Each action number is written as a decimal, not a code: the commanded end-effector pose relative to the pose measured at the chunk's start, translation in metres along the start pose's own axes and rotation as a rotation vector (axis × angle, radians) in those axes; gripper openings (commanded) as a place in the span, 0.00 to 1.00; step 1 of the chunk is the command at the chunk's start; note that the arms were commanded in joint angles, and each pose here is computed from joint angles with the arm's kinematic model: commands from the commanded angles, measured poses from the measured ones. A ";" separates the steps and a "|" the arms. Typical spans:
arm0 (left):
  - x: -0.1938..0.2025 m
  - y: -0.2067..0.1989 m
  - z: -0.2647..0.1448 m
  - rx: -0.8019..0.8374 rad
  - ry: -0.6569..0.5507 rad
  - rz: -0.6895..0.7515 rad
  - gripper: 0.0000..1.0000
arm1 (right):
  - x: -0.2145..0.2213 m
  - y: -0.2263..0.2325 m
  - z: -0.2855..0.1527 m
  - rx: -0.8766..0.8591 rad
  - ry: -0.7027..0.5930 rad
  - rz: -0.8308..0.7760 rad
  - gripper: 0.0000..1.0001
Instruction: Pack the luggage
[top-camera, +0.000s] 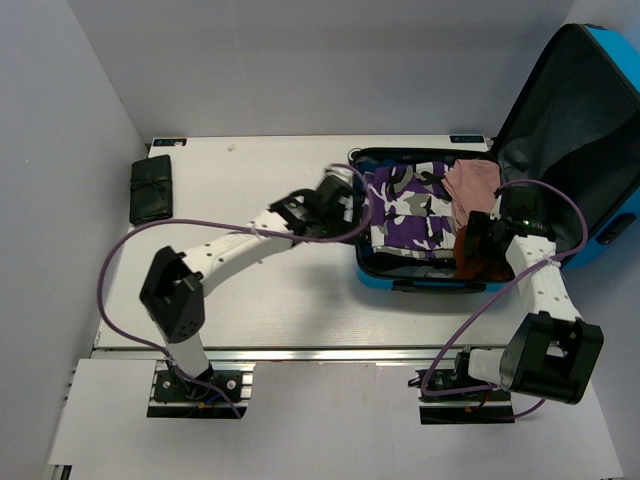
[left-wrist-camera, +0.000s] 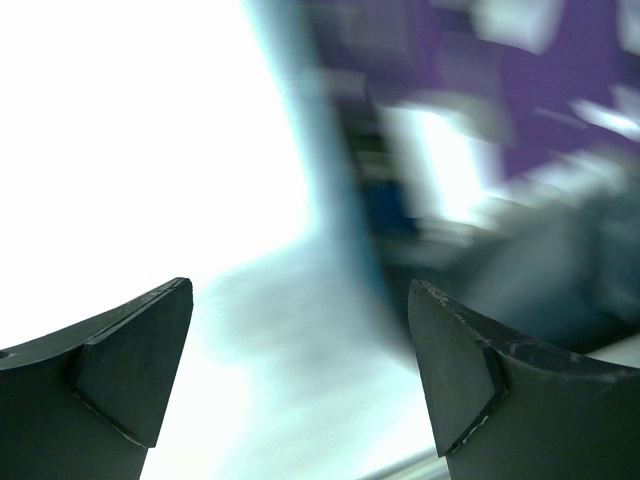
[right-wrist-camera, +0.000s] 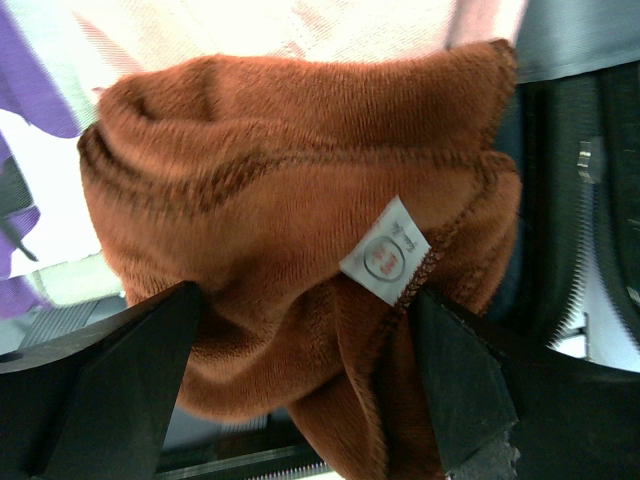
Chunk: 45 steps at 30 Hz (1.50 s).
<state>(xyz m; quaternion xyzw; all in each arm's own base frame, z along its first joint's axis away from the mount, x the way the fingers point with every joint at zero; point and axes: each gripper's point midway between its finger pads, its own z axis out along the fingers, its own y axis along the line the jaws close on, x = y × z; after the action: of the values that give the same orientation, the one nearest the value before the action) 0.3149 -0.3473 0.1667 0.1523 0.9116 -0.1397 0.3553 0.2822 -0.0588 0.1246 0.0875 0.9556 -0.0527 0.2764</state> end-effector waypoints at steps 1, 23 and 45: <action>-0.035 0.080 -0.035 -0.185 -0.134 -0.129 0.98 | -0.001 0.001 0.019 0.014 -0.011 0.017 0.89; -0.065 0.423 -0.046 -0.723 -0.159 -0.582 0.98 | -0.110 0.035 -0.099 -0.221 -0.399 -0.081 0.89; -0.029 0.579 -0.004 -1.027 -0.246 -0.690 0.98 | -0.100 0.100 -0.079 -0.417 -0.312 -0.213 0.89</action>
<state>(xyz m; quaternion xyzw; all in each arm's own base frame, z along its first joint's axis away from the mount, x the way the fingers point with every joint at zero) 0.5495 0.1640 0.0698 -0.3437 0.8431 0.1712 0.3765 0.3372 0.0317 0.2336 -0.0754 0.9014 0.0964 0.4153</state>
